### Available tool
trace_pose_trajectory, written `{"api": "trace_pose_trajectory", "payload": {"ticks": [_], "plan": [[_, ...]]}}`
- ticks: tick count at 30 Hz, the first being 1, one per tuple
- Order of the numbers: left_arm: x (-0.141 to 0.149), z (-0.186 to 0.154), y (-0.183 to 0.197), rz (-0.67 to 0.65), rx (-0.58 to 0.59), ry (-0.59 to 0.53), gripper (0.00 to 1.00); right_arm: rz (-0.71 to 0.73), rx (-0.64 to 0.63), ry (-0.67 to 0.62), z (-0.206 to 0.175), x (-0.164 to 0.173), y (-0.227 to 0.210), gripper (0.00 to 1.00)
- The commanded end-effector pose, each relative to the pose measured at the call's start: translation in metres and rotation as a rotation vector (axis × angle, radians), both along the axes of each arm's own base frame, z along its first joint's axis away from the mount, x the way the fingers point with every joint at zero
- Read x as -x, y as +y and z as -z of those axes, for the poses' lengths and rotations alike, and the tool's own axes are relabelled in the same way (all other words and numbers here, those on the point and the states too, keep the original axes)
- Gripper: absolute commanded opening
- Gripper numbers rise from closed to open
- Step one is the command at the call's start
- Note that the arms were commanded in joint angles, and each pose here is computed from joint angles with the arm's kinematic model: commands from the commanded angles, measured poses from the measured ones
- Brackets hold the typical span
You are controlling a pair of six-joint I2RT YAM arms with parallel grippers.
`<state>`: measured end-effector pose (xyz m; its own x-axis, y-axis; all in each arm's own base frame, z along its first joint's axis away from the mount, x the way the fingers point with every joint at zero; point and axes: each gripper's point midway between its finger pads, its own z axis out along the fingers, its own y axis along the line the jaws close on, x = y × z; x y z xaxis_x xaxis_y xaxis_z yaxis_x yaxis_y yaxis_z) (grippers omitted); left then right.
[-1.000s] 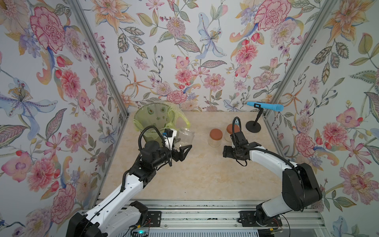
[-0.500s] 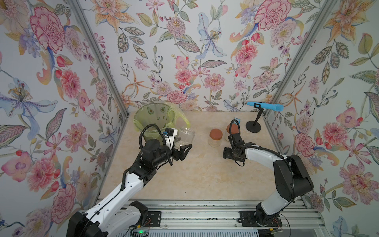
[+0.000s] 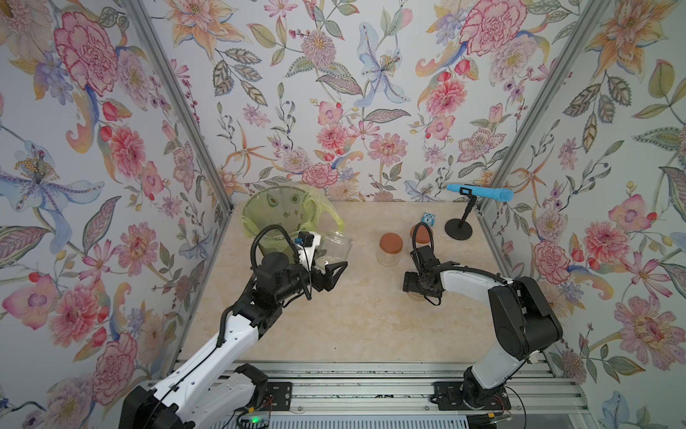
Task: Empty moldy rice from jars
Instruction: Place the lid at the center of the board.
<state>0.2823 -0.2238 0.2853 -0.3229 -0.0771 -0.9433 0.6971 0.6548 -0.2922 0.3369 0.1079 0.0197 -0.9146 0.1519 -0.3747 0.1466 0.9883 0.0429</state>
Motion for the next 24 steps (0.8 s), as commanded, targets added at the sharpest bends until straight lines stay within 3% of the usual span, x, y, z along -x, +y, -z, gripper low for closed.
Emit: {"api": "trace_pose_trajectory", "payload": {"ticks": [1, 2, 17, 24], "plan": [[-0.001, -0.044, 0.009, -0.038, 0.059, -0.121, 0.00, 0.008, 0.042, 0.072, 0.011, 0.021, -0.008, 0.93], [-0.001, -0.044, 0.009, -0.041, 0.054, -0.122, 0.00, 0.006, 0.046, 0.071, 0.007, 0.022, -0.008, 1.00], [-0.018, -0.039, 0.021, -0.148, -0.027, -0.069, 0.00, -0.123, 0.026, -0.015, -0.076, 0.026, 0.032, 1.00], [-0.027, -0.043, 0.019, -0.162, -0.059, -0.044, 0.00, -0.207, -0.090, -0.081, -0.131, 0.019, 0.069, 1.00]]}}
